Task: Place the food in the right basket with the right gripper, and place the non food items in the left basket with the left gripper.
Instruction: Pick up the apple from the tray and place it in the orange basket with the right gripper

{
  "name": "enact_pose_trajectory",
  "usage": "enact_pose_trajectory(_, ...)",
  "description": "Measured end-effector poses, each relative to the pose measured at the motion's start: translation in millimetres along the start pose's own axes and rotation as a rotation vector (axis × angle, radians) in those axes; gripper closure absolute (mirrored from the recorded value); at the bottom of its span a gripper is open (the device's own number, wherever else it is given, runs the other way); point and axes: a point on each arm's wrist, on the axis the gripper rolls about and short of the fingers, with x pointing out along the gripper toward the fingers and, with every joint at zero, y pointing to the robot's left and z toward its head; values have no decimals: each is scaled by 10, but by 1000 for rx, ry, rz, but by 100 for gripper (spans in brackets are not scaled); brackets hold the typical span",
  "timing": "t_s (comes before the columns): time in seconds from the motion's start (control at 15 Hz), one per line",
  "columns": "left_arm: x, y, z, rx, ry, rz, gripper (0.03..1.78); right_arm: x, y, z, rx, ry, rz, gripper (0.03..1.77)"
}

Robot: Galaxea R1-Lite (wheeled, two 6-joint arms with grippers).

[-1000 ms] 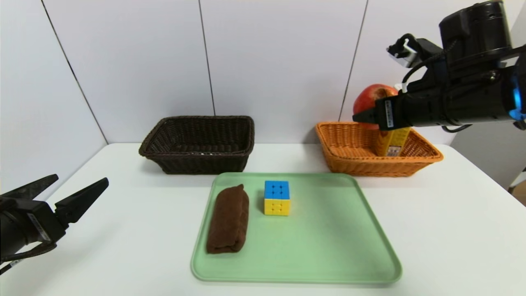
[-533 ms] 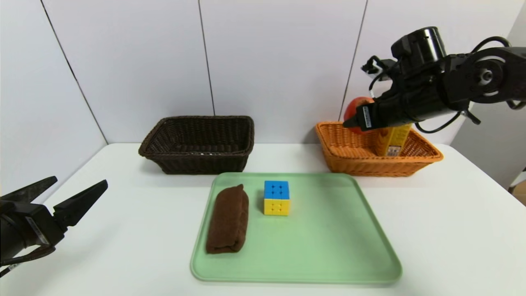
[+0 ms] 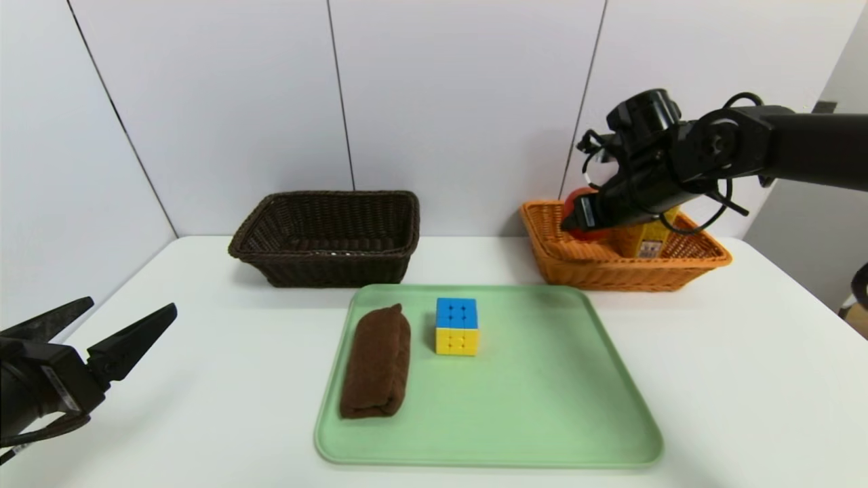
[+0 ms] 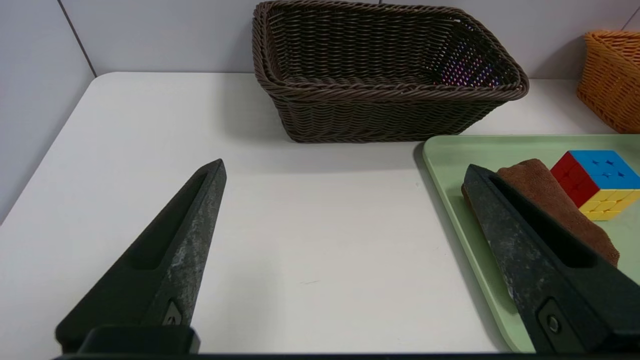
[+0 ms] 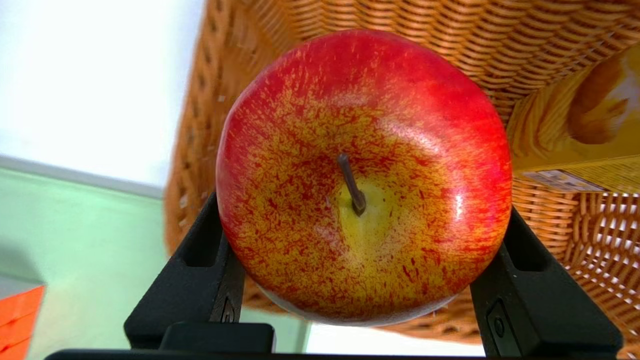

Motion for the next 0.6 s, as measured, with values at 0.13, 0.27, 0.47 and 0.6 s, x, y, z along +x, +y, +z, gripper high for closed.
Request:
enact_pose_trajectory(0.13,0,0,0,0,0,0,12,156,-28,-41,12,27,-8,61)
enact_pose_trajectory(0.27,0,0,0,0,-1,0,12,280,-56,-64,28,43,-16,61)
enact_pose_trajectory(0.47,0,0,0,0,-1,0,12,434,-83,-112,37,69,-23,61)
enact_pose_trajectory(0.6,0,0,1,0,-1,0,12,500,-99,-130,40,75,-28,61)
